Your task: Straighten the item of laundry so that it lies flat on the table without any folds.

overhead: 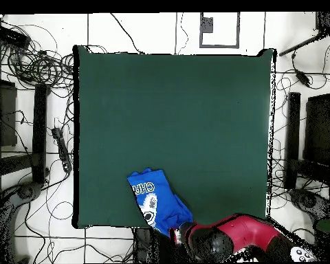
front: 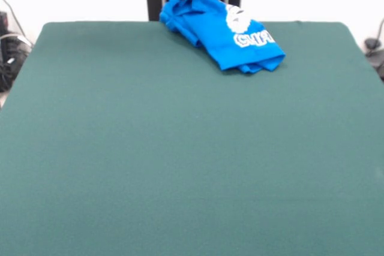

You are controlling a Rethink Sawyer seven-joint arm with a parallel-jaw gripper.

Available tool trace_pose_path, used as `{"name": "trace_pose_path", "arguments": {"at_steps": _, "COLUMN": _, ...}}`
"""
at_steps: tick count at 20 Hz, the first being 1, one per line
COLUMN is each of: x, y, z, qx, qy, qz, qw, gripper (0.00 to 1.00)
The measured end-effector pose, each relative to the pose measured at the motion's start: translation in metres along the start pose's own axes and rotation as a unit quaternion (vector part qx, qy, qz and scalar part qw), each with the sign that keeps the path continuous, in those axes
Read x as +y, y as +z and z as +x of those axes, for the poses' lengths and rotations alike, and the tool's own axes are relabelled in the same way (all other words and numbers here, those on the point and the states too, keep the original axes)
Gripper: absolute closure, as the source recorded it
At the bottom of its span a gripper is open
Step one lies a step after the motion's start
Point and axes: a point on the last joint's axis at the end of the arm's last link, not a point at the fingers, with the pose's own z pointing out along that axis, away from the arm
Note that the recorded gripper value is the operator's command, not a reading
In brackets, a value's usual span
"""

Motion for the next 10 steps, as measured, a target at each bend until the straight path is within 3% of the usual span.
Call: {"name": "trace_pose_path", "arguments": {"at_steps": 10, "x": -0.02, "y": -0.013, "z": 0.002, "qx": -0.014, "qy": 0.023, "qz": 0.014, "qw": 0.9995, "gripper": 0.0}}
